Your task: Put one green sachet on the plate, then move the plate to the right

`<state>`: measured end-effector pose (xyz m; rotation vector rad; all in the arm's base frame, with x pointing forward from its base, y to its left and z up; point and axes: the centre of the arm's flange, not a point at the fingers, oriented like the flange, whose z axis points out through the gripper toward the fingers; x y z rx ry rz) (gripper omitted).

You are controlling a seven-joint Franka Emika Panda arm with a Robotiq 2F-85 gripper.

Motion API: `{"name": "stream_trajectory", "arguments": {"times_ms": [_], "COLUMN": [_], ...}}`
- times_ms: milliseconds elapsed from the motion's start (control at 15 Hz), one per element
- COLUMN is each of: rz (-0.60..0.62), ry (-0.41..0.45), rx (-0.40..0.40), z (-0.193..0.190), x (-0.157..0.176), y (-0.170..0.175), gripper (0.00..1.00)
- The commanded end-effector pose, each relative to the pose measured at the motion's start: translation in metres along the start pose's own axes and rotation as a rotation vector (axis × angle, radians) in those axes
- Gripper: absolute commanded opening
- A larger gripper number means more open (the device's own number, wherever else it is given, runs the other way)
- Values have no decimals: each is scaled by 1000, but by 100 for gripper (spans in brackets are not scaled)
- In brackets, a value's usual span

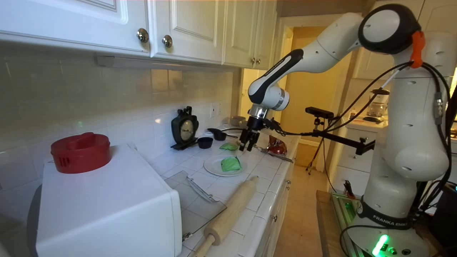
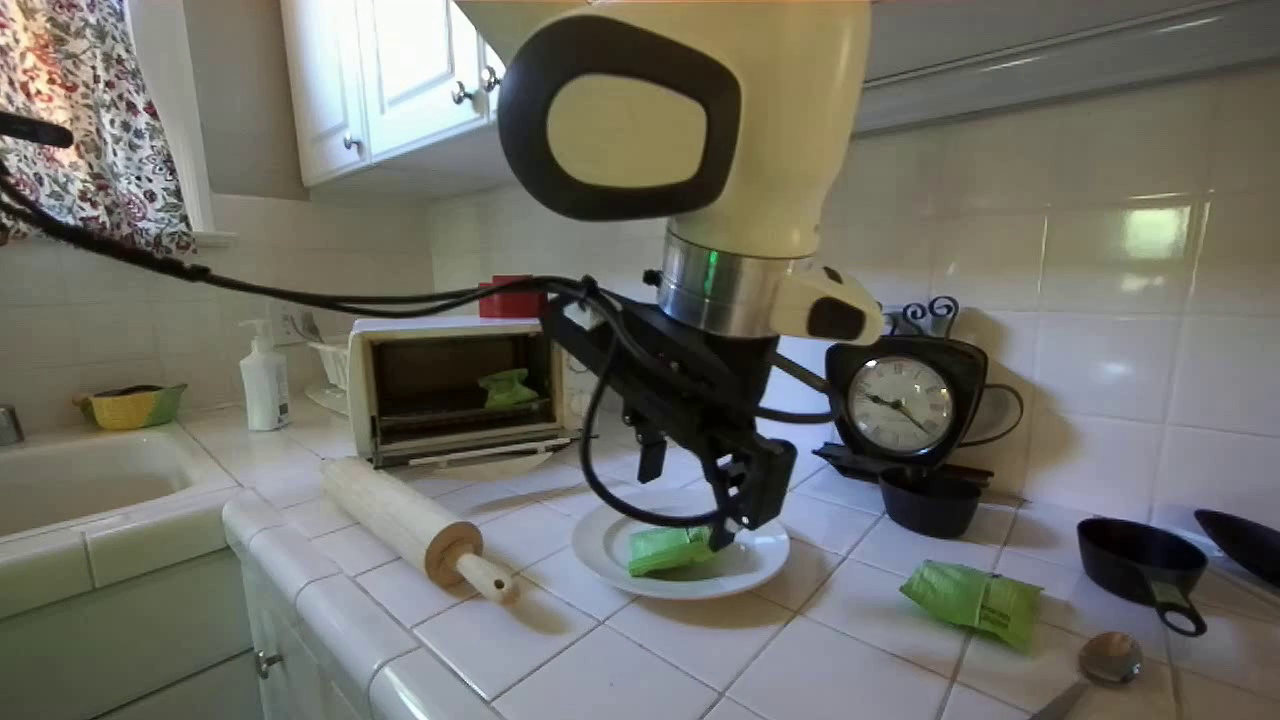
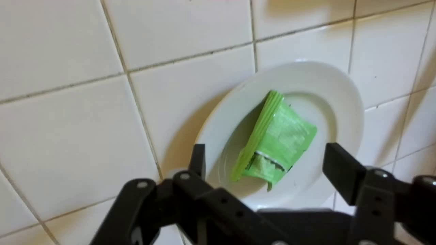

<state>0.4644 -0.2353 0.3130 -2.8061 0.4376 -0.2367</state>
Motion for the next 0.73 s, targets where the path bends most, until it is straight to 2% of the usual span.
{"name": "stream_trajectory", "arguments": {"times_ms": [0,67,467,533,667], "rz": [-18,-53,-340,-266,-308], "ry": [-120,-161,-363,-317,-344], "rx": [-22,-11,148,120,142], "z": [-28,-34,-57,-45,-51], "x": [-47,-53,-76,-67,-73], "y": [-48,-57,-114,-102,-113], "gripper": [92,98,100,100,100]}}
